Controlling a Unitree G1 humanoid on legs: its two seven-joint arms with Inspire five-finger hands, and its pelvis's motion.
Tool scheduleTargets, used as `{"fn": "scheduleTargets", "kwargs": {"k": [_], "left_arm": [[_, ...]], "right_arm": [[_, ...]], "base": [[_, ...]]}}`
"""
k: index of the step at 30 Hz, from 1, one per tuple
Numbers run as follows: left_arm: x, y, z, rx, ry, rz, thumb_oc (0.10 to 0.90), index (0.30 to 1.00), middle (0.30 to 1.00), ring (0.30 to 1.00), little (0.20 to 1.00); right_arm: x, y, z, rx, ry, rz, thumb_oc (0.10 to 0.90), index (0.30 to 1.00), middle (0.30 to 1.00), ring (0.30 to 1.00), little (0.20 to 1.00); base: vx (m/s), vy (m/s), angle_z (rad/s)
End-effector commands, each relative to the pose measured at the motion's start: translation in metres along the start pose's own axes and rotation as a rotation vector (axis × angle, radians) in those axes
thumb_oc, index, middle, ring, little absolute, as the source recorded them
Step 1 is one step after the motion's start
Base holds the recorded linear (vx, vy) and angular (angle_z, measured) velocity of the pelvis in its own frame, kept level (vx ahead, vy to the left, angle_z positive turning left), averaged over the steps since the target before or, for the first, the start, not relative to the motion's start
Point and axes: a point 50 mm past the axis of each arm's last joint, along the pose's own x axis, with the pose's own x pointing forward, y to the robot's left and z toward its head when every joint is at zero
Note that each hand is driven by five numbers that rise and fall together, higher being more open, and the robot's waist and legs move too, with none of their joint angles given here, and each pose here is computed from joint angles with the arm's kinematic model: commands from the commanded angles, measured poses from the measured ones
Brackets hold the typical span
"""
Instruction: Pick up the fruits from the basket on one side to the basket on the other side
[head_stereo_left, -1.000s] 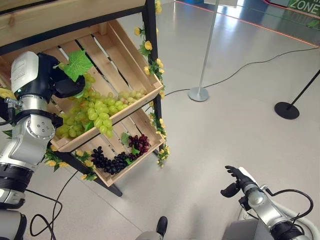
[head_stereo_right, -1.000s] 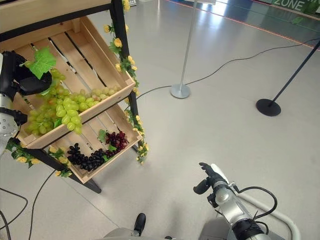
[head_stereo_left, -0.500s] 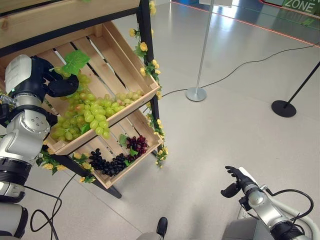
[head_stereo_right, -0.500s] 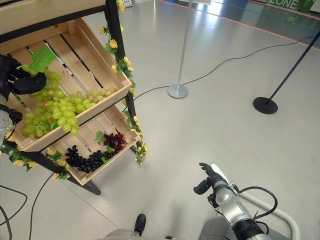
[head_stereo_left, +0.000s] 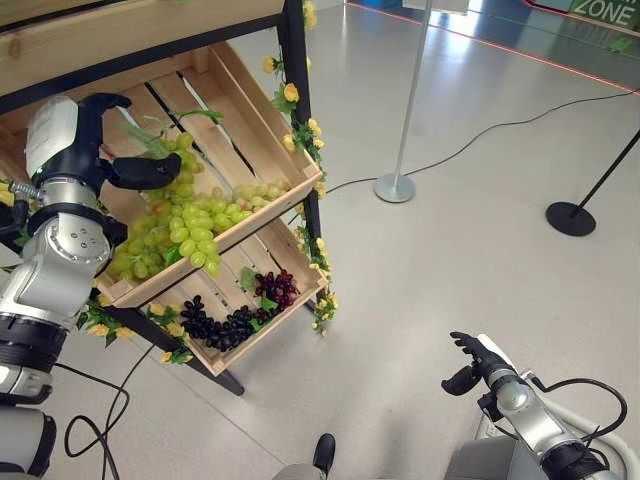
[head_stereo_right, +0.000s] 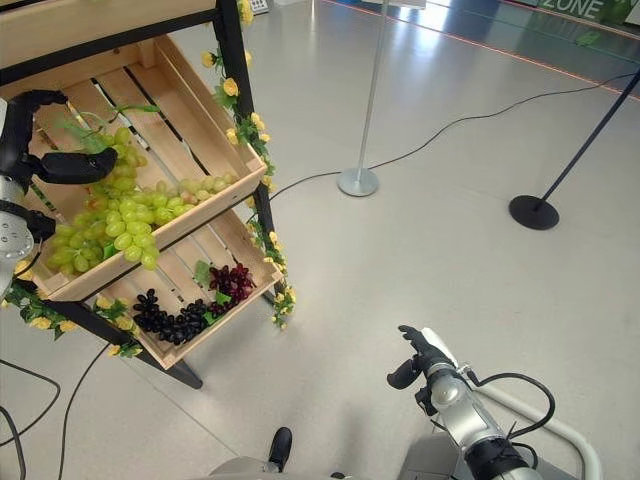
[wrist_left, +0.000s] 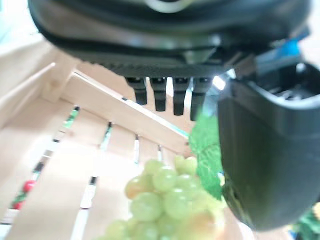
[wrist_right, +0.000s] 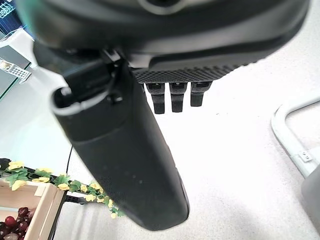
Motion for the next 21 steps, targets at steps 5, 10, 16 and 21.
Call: {"fn": "scheduleTargets", "kwargs": {"k": [5,10,16,21], "left_arm": [[-0.003,0.041,0.035,-0.106,-0.215,0.263,0.8,0.9,0.9,0.9,0.9],[-0.016,0.042,0.047,-0.15,-0.308,0.293,0.8,0.9,0.9,0.9,0.9],[-0.032,0.036,0.059,-0.186,-0.393,0.287,0.8,0.9,0.9,0.9,0.9],[-0.044,0.033,0.065,-0.199,-0.448,0.293,0.8,0.9,0.9,0.9,0.9]], "right_arm": [[-0.002,-0.029,0.018,-0.067,-0.125,-0.087,0.8,0.9,0.9,0.9,0.9],[-0.002,-0.026,0.018,-0.061,-0.121,-0.09,0.8,0.9,0.9,0.9,0.9],[-0.003,-0.024,0.017,-0.053,-0.112,-0.092,0.8,0.9,0.9,0.9,0.9],[-0.004,-0.022,0.016,-0.05,-0.105,-0.091,0.8,0.9,0.9,0.9,0.9]], "base": [[0.0,0.0,0.0],[0.0,0.0,0.0],[0.0,0.0,0.0],[0.0,0.0,0.0]]}}
